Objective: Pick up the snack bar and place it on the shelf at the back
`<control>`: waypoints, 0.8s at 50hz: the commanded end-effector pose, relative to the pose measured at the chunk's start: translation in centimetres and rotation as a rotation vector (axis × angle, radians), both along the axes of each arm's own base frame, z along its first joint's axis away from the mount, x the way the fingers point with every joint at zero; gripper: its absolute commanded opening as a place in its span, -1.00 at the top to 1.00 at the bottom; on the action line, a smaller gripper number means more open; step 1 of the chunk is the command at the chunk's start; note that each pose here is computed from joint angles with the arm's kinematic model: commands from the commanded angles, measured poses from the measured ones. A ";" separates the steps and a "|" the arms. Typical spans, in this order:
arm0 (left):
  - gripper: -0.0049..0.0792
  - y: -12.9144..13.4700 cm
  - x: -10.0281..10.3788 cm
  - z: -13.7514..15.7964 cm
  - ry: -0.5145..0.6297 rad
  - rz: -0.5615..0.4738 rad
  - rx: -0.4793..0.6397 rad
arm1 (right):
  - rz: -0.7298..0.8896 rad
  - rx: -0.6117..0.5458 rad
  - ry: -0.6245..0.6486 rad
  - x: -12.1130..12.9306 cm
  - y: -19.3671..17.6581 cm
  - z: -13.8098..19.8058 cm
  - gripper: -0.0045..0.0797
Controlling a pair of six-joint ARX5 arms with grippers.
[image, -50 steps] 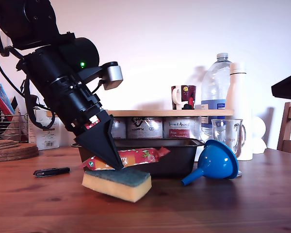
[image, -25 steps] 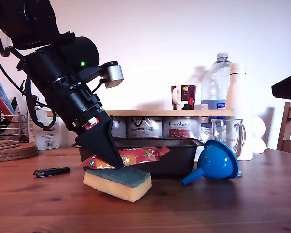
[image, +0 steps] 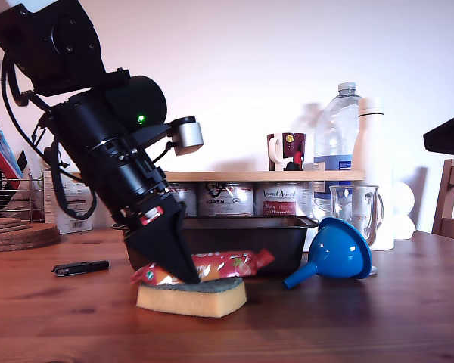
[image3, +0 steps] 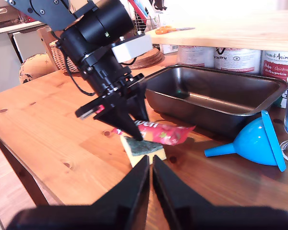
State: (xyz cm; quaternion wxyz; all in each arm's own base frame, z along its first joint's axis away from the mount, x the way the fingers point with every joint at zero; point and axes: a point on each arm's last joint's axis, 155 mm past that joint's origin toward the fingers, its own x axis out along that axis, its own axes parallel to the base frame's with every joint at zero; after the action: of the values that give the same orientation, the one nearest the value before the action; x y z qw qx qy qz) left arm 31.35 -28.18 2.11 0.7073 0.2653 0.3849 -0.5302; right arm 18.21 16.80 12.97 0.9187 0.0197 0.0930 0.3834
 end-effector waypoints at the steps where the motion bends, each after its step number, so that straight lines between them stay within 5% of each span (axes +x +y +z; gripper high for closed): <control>1: 0.31 -0.2 0.2 -0.4 -0.006 -0.005 0.004 | 0.004 -0.003 -0.001 0.0 0.1 -0.4 0.92; 17: 0.07 -0.2 0.2 -0.4 -0.020 -0.008 0.017 | 0.003 -0.003 -0.001 0.0 0.1 -0.4 0.92; 40: 0.08 -0.8 0.0 0.8 -0.088 -0.018 0.055 | 0.003 -0.003 -0.001 0.0 0.1 -0.4 0.92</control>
State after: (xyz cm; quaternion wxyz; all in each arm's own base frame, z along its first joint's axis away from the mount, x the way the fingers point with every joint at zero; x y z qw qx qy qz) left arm 31.49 -28.45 1.99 0.7099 0.3082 0.3780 -0.5081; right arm 18.21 16.80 12.96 0.9186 0.0196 0.0932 0.3834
